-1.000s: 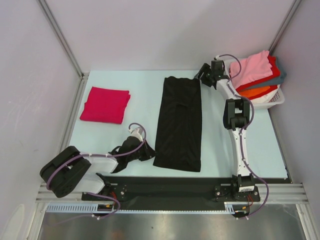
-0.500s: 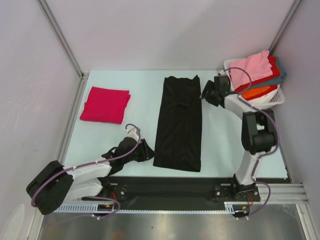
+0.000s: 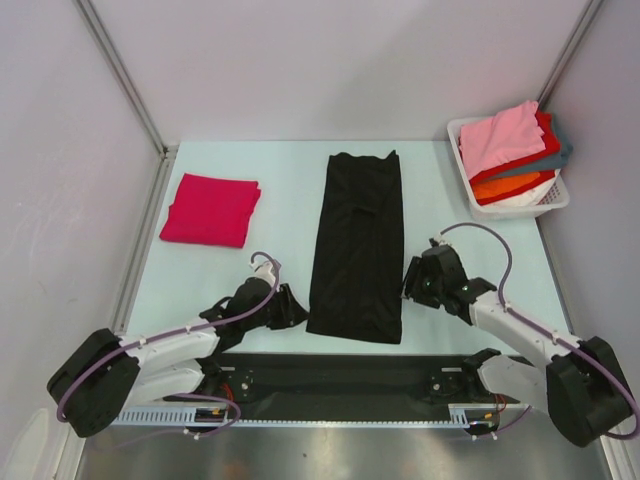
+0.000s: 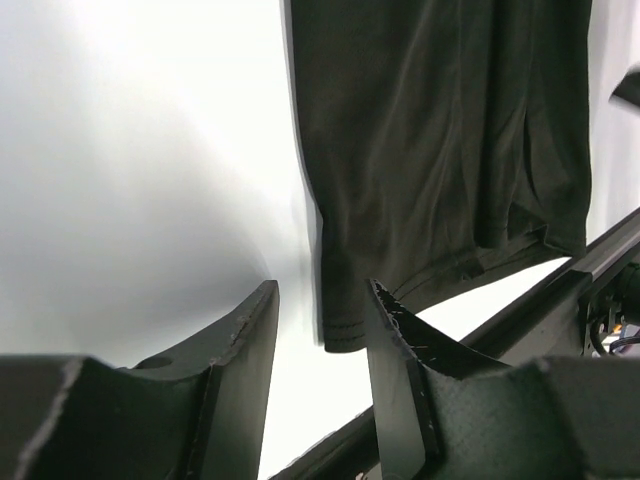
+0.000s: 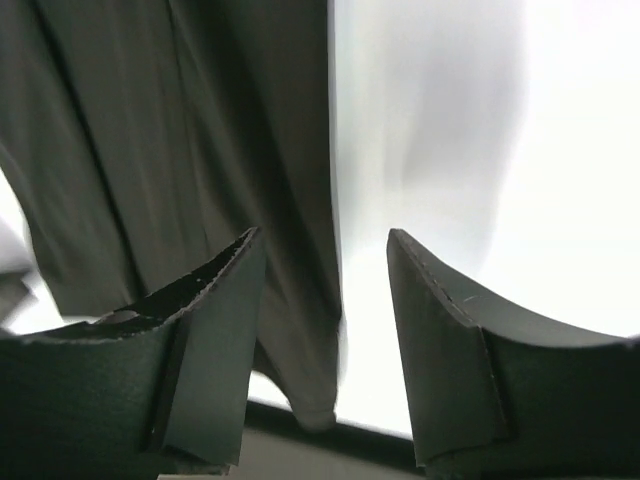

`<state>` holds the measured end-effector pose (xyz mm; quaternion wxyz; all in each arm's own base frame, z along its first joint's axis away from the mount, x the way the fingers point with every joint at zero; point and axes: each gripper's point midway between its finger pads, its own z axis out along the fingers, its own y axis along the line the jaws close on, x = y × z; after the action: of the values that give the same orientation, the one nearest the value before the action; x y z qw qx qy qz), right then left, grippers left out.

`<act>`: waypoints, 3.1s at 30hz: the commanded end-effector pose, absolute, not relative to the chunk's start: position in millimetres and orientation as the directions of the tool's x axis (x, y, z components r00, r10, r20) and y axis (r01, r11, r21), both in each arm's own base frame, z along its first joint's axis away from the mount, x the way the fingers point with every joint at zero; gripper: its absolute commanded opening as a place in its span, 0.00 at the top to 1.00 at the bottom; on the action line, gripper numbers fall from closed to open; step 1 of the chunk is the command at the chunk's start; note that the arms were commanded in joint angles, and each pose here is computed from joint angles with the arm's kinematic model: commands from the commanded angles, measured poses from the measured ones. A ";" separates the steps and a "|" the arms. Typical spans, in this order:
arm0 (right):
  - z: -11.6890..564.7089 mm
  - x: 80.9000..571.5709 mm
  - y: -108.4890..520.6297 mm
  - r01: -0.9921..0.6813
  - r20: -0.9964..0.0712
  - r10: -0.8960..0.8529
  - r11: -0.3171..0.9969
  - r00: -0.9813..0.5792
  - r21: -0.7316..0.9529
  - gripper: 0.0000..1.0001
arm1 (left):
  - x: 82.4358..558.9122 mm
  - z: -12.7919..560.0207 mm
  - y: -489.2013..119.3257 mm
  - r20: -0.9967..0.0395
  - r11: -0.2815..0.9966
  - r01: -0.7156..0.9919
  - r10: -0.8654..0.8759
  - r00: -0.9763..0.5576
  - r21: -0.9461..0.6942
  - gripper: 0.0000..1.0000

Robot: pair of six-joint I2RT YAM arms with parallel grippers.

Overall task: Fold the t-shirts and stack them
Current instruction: Fold the tshirt

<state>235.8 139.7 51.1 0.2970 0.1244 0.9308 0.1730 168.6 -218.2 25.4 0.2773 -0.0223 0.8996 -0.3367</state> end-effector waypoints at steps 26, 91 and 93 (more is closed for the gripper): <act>91.6 172.9 192.2 -0.040 -0.632 -0.024 0.999 -0.774 0.010 0.42 | 191.6 57.7 -214.8 -0.603 0.854 0.218 -0.133 -0.787 -0.472 0.57; 56.1 131.2 240.4 -0.186 -0.391 -0.040 0.921 -0.919 0.342 0.53 | 174.7 36.5 -217.4 -0.545 0.832 0.218 -0.117 -0.830 -0.510 0.56; 57.5 129.4 229.4 -0.164 -0.389 -0.021 0.926 -0.921 0.339 0.53 | 170.2 31.0 -215.5 -0.532 0.834 0.214 -0.109 -0.839 -0.509 0.56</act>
<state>134.3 250.2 59.6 0.1990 -0.0650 0.9567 0.2023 177.2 -213.2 36.1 0.2927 0.0230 0.9145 -0.2784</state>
